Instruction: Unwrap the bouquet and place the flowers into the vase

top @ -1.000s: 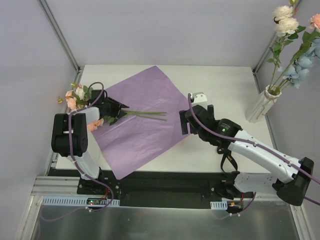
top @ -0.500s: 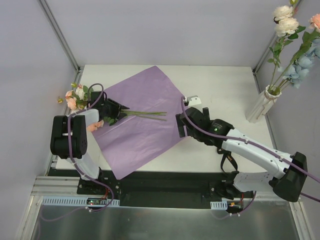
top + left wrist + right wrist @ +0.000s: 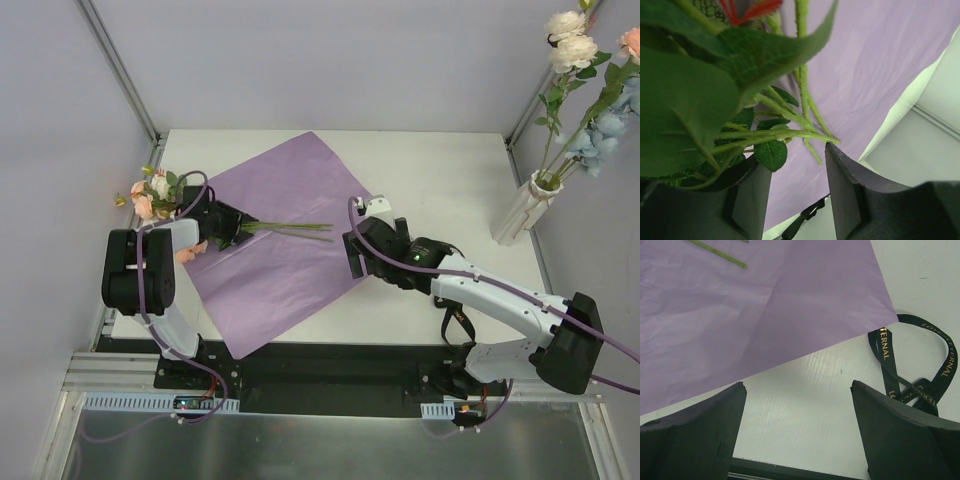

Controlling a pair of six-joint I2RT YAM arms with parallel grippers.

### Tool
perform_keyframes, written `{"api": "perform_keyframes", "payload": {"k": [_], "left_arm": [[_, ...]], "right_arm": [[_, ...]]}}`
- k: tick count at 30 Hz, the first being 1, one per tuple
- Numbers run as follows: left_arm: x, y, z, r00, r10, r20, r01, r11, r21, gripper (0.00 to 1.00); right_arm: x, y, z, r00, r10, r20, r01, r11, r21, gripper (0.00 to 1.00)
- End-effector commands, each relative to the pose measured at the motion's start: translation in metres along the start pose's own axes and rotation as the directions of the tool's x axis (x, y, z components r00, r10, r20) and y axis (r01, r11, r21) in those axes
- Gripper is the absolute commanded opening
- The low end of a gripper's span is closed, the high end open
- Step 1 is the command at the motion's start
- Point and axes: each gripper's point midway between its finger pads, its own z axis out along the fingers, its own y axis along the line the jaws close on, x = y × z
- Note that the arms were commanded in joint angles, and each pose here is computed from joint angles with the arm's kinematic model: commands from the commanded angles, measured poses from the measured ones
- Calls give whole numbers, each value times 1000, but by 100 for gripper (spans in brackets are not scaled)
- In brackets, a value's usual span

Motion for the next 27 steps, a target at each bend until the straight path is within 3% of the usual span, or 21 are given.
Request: {"api": "perform_keyframes", "payload": {"k": [1, 6, 12, 20, 27], "left_arm": [[-11, 6, 6, 1000, -13, 26, 14, 999, -44, 44], [-17, 6, 6, 999, -6, 38, 8, 999, -49, 38], [-18, 12, 9, 999, -15, 42, 18, 997, -71, 38], [-21, 18, 12, 997, -49, 57, 54, 994, -91, 54], [-17, 35, 19, 995, -88, 44, 93, 987, -131, 51]], "right_arm": [[-9, 13, -3, 999, 28, 27, -27, 999, -34, 89], [-5, 6, -5, 999, 14, 37, -14, 1000, -13, 89], [-9, 6, -6, 999, 18, 47, -17, 1000, -10, 89], [-3, 7, -4, 999, 7, 33, -7, 1000, -6, 89], [-12, 12, -3, 999, 3, 47, -3, 1000, -7, 89]]}}
